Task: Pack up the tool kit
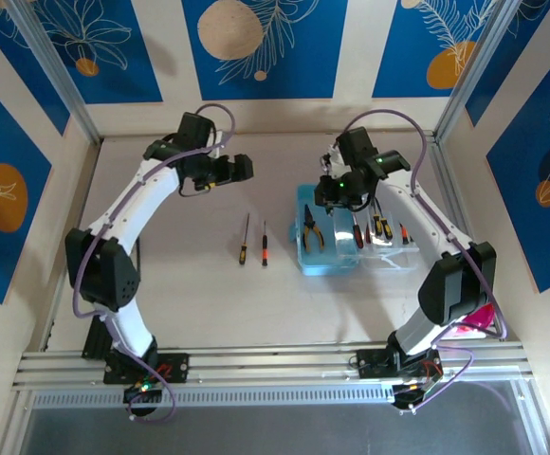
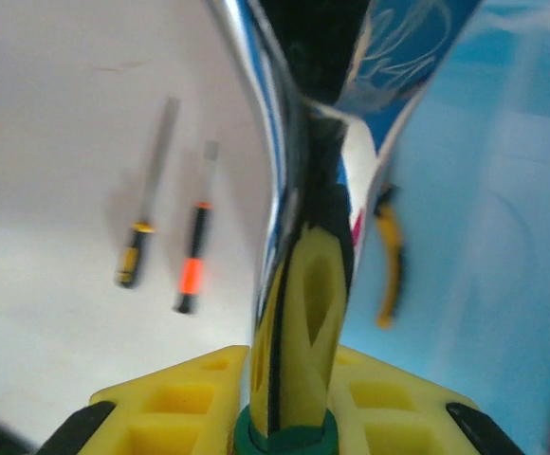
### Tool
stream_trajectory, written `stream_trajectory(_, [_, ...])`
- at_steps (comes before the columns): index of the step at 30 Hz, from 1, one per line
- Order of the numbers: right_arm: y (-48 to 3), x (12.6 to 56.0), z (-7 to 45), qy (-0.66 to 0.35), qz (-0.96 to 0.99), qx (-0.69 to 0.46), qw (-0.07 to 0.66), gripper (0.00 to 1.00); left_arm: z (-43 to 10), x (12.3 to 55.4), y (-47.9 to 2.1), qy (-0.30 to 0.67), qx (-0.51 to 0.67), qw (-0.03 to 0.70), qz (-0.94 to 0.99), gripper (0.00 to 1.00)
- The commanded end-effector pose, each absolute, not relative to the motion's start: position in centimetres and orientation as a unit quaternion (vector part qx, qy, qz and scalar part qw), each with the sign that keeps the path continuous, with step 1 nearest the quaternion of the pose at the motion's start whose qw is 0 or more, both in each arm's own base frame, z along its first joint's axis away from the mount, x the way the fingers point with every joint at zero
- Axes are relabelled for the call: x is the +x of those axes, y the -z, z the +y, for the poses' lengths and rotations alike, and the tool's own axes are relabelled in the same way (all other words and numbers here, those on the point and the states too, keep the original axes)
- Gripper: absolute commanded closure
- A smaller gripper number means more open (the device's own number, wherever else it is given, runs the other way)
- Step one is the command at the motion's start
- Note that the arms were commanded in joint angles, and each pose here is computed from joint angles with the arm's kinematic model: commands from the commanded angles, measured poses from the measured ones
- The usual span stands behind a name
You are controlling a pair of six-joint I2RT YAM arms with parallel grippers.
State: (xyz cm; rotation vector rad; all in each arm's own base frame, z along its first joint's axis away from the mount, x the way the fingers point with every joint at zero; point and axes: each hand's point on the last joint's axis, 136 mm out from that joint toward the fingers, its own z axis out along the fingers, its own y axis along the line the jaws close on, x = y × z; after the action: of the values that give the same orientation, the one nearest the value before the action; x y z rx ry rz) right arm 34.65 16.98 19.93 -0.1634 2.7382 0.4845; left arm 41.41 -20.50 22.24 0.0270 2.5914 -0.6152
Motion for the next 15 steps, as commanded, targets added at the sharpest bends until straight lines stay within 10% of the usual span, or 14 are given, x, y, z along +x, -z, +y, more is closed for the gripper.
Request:
stream_trajectory(1, [-18.0,33.7,13.0,-0.069,0.985,-0.043,0.15,1.0,-17.6,39.1,-19.2,0.14,0.017,0.199,0.97,0.0])
stream_trajectory(15, [-12.1,33.1,11.2,-0.023,0.996,-0.009,0.082,1.0,-17.4,37.1,-14.6,0.13,0.006,0.152,0.98,0.0])
